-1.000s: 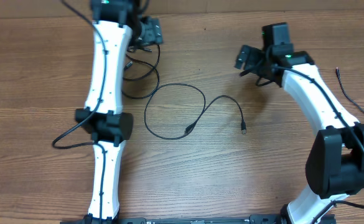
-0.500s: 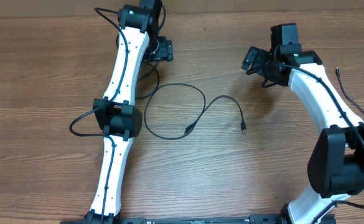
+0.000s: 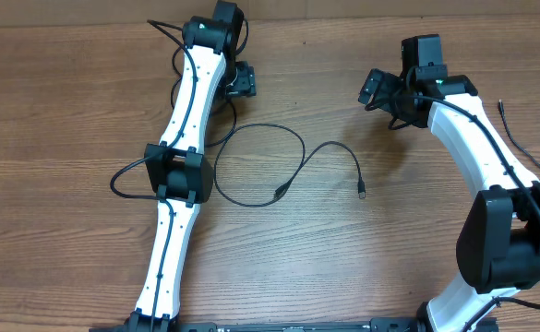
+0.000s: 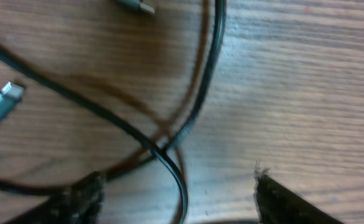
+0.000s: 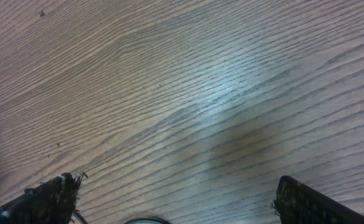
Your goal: Untangle cables
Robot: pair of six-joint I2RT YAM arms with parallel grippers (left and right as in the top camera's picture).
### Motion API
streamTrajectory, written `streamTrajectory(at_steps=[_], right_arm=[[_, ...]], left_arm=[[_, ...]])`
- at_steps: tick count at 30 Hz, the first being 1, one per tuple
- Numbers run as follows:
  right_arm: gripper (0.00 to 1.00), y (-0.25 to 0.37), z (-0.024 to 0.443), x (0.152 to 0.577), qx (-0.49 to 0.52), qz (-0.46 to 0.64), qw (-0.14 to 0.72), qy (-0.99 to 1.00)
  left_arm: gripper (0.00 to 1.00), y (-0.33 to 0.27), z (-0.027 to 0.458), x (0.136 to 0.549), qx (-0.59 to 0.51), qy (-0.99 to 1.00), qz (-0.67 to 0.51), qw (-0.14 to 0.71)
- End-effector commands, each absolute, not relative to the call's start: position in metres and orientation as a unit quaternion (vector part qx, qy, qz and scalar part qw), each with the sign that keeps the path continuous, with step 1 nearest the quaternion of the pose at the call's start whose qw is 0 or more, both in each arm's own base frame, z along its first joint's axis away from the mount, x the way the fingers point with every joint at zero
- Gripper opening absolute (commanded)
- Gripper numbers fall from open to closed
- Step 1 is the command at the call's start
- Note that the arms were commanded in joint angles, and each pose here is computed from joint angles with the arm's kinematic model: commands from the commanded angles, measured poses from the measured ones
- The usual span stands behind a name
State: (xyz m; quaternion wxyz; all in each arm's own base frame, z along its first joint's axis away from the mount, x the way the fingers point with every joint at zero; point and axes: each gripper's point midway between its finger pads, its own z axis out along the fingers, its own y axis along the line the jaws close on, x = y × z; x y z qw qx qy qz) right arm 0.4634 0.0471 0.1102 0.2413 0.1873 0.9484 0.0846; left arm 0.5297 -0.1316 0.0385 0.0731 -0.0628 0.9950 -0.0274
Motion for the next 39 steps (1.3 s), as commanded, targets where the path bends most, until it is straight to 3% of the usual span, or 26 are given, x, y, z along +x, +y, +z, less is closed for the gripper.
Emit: streamTrajectory(at_steps=[1,4,11,17,19,29,39], right_arm=[[1.00,0.048,0.137,0.469,0.187,0.097,0.270,0.939],[1.00,0.048,0.137,0.469,0.187,0.097,0.270,0.939],[1.00,0.048,0.137,0.469,0.187,0.097,0.270,0.939],[1.00,0.048,0.137,0.469,0.187,0.097,0.270,0.939],[1.00,0.048,0.137,0.469,0.187,0.097,0.270,0.939],[1.00,0.048,0.137,0.469,0.187,0.097,0.270,0.939],[1.00,0.051,0.131,0.459,0.182,0.101,0.246,0.947]], left_arm=[[0.65,-0.127,0.013,0.531,-0.088,0.994,-0.004,0.064],[0.59,-0.128,-0.001,0.530,-0.092,0.994,-0.002,0.055],[0.54,-0.131,-0.006,0.543,-0.092,0.993,-0.009,0.078],[0.22,-0.132,-0.005,0.546,-0.077,0.993,-0.008,0.086],[0.04,-0.133,-0.006,0.546,-0.069,0.994,-0.007,0.086],[0.04,-0.140,0.035,0.542,-0.017,0.994,-0.034,0.099],[0.04,-0.149,0.157,0.539,0.015,0.978,-0.075,0.194]])
